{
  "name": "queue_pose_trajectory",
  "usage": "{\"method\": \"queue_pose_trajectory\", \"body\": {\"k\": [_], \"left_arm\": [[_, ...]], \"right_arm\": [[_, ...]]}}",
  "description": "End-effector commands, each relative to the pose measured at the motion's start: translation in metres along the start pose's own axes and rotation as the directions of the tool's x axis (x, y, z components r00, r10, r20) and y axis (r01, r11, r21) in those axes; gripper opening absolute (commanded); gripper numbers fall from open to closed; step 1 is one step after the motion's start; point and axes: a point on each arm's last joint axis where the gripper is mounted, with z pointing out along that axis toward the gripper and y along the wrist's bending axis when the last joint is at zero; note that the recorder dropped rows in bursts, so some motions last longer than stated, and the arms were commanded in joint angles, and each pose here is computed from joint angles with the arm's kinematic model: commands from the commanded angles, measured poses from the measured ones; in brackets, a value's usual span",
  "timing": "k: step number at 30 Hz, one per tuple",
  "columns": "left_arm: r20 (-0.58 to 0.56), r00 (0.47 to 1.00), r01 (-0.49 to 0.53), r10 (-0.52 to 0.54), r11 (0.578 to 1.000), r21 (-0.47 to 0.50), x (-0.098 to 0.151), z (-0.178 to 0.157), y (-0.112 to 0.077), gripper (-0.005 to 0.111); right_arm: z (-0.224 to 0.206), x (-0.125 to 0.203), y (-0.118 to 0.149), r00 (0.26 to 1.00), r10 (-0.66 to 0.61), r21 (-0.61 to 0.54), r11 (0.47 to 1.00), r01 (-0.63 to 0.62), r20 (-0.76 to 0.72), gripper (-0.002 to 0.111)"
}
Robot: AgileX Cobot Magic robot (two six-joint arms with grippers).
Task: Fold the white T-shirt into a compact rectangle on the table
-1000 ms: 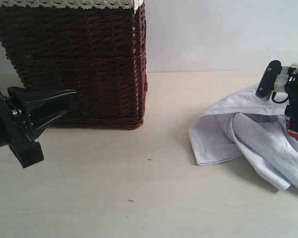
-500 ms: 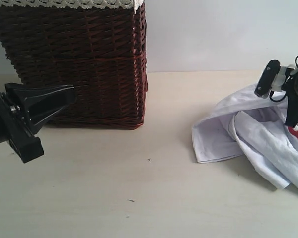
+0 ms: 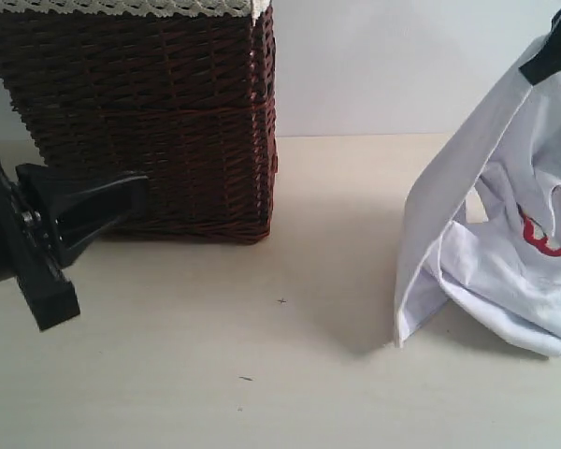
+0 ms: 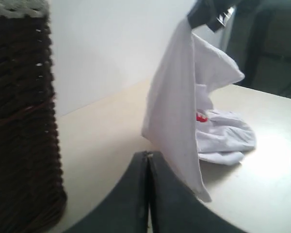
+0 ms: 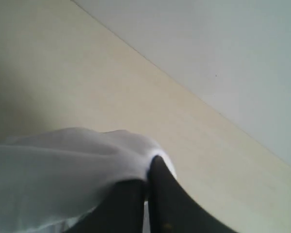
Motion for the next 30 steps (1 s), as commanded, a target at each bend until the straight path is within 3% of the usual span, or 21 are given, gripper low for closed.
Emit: {"method": "queue_pose_trajectory", "body": {"k": [1, 5, 8, 11, 13, 17, 18, 24, 30], "left_arm": [[-0.048, 0.999, 0.012, -0.004, 0.985, 0.174, 0.010, 0.012, -0.016, 0.000], [-0.157, 0.987, 0.002, 0.039, 0.968, 0.253, 0.020, 0.048, -0.026, 0.004], [-0.164, 0.982, -0.032, 0.093, 0.940, 0.341, 0.019, 0.079, -0.042, 0.007], [-0.172, 0.980, -0.036, 0.101, 0.938, 0.345, 0.013, 0.110, -0.057, 0.013], [-0.196, 0.966, -0.100, 0.171, 0.940, 0.326, 0.010, 0.131, -0.064, 0.027], [-0.289, 0.924, -0.172, 0.249, 0.948, 0.269, 0.013, 0.173, -0.075, 0.071], [-0.297, 0.918, -0.180, 0.262, 0.944, 0.277, 0.015, 0.181, -0.081, 0.074], [-0.329, 0.920, -0.125, 0.214, 0.954, 0.272, 0.029, 0.229, -0.113, 0.068], [-0.373, 0.921, -0.047, 0.110, 0.984, 0.174, 0.046, 0.275, -0.114, 0.068]], "right_arm": [[-0.034, -0.007, -0.003, 1.000, 0.003, -0.011, 1.000, -0.003, 0.015, 0.000], [-0.032, -0.006, -0.003, 0.998, 0.058, -0.013, 0.998, -0.058, -0.002, 0.000], [-0.026, -0.005, -0.002, 0.998, 0.060, -0.022, 0.998, -0.060, -0.019, 0.000], [-0.024, -0.004, -0.002, 0.997, 0.071, -0.025, 0.997, -0.072, -0.024, 0.000], [-0.023, -0.004, -0.002, 0.997, 0.073, -0.026, 0.997, -0.073, -0.026, 0.000], [-0.023, -0.004, -0.002, 0.996, 0.089, -0.025, 0.996, -0.089, -0.026, 0.000], [-0.023, -0.005, -0.002, 0.996, 0.089, -0.025, 0.996, -0.089, -0.024, 0.000], [-0.023, -0.006, -0.002, 0.994, 0.104, -0.025, 0.994, -0.104, -0.014, 0.000], [-0.023, -0.006, -0.002, 0.993, 0.116, -0.033, 0.993, -0.116, -0.005, 0.000]]}}
